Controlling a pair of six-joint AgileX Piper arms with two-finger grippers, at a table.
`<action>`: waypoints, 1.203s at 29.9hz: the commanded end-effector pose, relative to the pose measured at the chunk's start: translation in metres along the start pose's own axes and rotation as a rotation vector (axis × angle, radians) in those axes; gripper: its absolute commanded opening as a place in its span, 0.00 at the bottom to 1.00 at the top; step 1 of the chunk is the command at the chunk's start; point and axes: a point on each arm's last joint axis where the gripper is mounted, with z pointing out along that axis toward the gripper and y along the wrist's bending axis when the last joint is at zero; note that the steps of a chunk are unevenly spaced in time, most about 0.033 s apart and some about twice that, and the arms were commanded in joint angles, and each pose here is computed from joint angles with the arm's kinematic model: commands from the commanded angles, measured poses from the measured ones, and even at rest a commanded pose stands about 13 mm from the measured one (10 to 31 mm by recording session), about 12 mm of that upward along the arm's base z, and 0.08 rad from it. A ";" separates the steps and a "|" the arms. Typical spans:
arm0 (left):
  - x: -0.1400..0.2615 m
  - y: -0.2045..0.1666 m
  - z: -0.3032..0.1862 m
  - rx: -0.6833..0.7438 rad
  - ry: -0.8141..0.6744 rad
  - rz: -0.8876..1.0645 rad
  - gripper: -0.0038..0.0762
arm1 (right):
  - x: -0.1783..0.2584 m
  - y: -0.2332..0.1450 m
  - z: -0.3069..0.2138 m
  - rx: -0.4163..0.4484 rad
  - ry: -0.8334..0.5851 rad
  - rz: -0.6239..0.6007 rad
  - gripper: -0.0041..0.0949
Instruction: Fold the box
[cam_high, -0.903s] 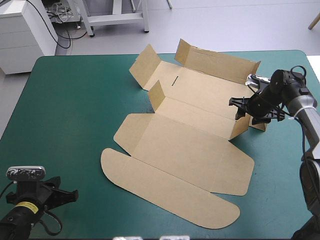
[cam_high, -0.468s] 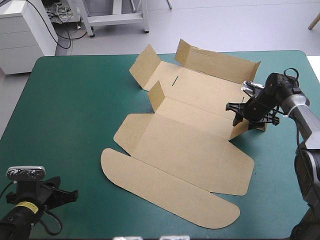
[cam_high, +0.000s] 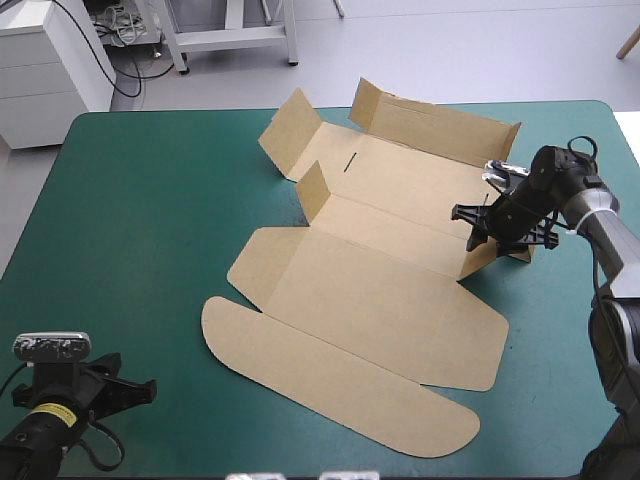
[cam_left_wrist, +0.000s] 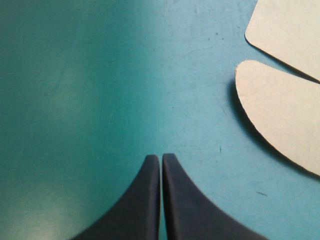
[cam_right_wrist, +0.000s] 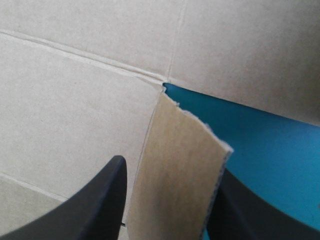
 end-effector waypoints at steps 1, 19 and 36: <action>-0.012 -0.001 -0.004 0.009 -0.076 -0.013 0.04 | 0.001 0.005 -0.020 -0.022 -0.029 0.039 0.37; -0.012 -0.001 -0.004 0.009 -0.076 -0.013 0.04 | 0.001 0.006 -0.017 -0.025 0.021 -0.041 0.02; -0.012 -0.001 -0.004 0.009 -0.076 -0.013 0.04 | -0.025 0.126 -0.029 0.100 -0.165 -0.811 0.03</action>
